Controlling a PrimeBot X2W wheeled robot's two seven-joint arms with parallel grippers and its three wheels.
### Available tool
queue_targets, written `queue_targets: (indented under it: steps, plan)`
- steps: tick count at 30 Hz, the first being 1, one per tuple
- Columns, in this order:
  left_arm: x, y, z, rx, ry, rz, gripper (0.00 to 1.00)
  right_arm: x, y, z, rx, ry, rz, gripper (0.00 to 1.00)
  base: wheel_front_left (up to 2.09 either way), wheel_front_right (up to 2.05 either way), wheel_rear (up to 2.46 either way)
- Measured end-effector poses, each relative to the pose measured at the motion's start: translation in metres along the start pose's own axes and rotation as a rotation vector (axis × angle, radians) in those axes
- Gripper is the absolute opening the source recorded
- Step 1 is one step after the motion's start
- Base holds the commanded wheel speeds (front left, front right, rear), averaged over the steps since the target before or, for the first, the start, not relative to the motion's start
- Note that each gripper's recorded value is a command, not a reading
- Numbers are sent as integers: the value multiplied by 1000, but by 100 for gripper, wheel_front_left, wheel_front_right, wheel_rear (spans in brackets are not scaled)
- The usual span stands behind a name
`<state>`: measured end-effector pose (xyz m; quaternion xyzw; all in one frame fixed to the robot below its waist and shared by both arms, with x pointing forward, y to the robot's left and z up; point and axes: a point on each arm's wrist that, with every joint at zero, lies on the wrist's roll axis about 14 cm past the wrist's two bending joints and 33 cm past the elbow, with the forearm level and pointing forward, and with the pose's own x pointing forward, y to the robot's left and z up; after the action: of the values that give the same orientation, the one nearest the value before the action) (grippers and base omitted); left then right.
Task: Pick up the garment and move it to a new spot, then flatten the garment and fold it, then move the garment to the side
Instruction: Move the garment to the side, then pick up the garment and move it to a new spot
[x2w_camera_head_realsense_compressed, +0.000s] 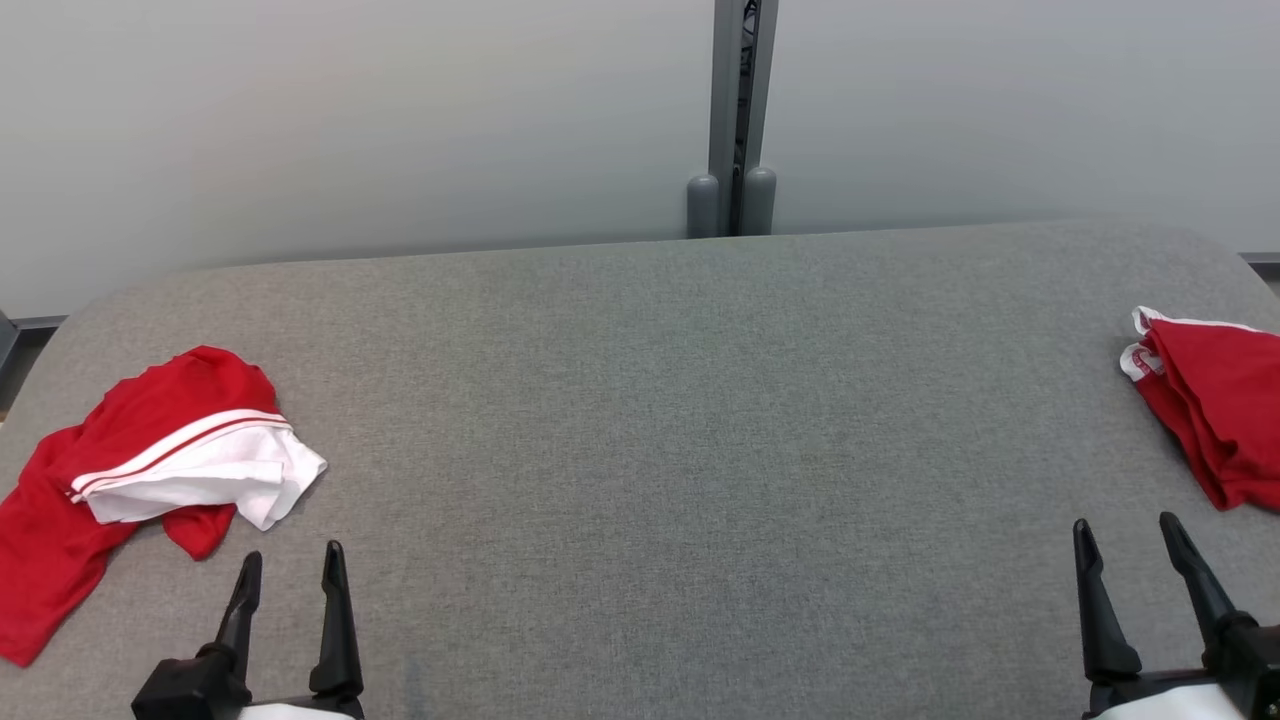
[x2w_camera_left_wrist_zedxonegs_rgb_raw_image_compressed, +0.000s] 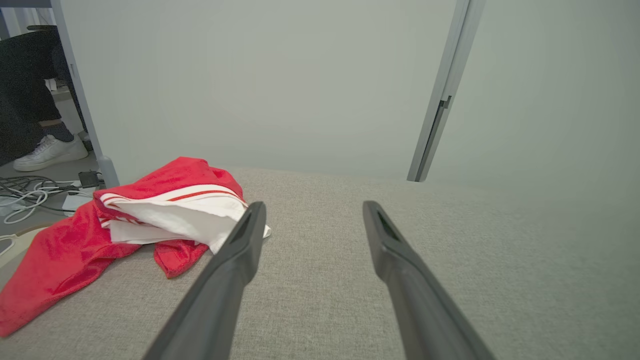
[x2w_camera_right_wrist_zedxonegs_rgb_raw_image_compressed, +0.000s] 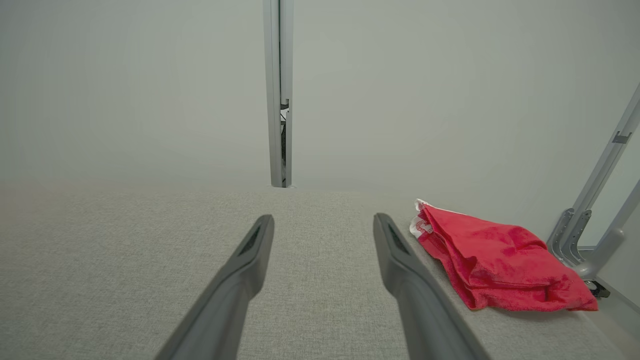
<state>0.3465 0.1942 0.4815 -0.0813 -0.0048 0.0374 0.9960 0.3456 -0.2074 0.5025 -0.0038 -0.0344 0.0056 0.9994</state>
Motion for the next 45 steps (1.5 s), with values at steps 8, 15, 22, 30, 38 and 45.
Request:
queue_targets:
  steps: [8, 15, 22, 30, 38, 45]
  plan:
    - [-8, 1, -12, 12, 38, 0, 100, -6, 7, -5, 19, 14, 2, 100, 0, 0, 0]
    - [-11, 1, -24, 26, 76, -6, 100, -5, 8, -8, 23, 23, 1, 100, 0, 0, 0]
    - [-12, 1, -28, 25, 90, -9, 100, -2, 8, -10, 21, 29, 0, 100, 0, 0, 0]
    - [-14, 12, -20, 23, 64, 27, 100, 7, 28, -15, 33, 42, 63, 100, 0, 0, 0]
    - [-40, 50, -3, 7, 9, 162, 100, 24, 94, -17, 53, 49, 262, 100, 0, 0, 0]
    - [-79, 86, 0, -7, -6, 310, 100, 33, 169, -10, 84, 32, 480, 100, 0, 0, 0]
